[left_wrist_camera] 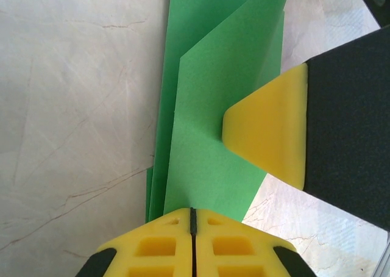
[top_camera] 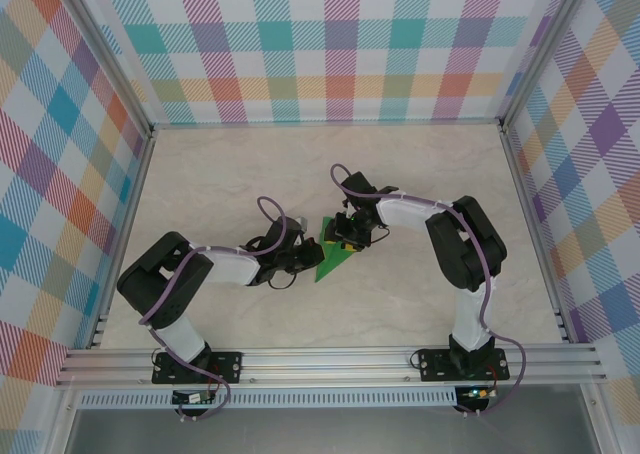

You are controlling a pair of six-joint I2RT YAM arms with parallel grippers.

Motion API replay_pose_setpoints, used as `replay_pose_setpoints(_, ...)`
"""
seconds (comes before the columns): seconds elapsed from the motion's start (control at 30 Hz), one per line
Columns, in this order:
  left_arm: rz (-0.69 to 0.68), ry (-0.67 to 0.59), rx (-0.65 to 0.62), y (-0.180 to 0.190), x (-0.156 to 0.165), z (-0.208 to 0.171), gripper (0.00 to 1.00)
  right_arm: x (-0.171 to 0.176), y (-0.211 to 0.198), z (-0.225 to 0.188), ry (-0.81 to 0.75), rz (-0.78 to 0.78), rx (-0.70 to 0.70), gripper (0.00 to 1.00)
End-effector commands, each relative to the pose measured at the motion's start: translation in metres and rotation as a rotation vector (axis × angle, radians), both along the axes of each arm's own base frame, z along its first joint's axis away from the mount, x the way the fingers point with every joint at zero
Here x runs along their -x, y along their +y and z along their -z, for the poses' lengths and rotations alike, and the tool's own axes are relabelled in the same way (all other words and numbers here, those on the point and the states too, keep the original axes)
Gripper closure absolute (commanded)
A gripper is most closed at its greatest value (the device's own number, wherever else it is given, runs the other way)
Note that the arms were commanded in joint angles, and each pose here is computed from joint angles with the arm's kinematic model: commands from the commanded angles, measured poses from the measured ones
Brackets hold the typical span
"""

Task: Fold a paper plane with a square sheet of paper (pick it up from the middle)
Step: Fourth fold the wing at the center of the table.

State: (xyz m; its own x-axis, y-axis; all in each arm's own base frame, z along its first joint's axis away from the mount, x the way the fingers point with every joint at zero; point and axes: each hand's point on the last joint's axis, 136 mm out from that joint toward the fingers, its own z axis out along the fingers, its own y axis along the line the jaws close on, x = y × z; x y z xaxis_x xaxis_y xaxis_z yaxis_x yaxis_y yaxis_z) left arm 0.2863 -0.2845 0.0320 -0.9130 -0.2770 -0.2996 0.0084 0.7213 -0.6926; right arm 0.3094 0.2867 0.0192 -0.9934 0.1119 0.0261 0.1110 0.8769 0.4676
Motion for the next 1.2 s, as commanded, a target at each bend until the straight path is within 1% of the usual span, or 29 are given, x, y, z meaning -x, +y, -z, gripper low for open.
replay_pose_setpoints(0.0, -0.015, 0.023, -0.008, 0.001, -0.004, 0.003, 0.94, 0.035, -0.049, 0.059, 0.155, 0.029, 0.249, 0.51)
replay_pose_setpoints(0.3, -0.015, 0.032, -0.02, 0.003, -0.002, 0.008, 0.94, 0.038, -0.059, 0.067, 0.179, 0.043, 0.31, 0.55)
replay_pose_setpoints(0.47, -0.016, 0.035, -0.027, 0.006, 0.001, 0.01, 0.94, 0.041, -0.06, 0.073, 0.202, 0.041, 0.322, 0.6)
replay_pose_setpoints(0.67, -0.015, 0.029, -0.035, 0.008, 0.002, 0.006, 0.94, 0.043, -0.063, 0.077, 0.215, 0.042, 0.336, 0.6)
replay_pose_setpoints(0.8, -0.017, 0.015, -0.027, 0.008, -0.001, -0.004, 0.93, 0.045, -0.064, 0.08, 0.22, 0.043, 0.344, 0.6)
replay_pose_setpoints(1.03, -0.036, -0.049, 0.026, 0.012, -0.011, -0.042, 0.91, 0.046, -0.066, 0.082, 0.224, 0.045, 0.35, 0.6)
replay_pose_setpoints(1.17, -0.02, -0.049, 0.064, 0.005, -0.013, -0.047, 0.91, 0.046, -0.066, 0.083, 0.225, 0.047, 0.352, 0.6)
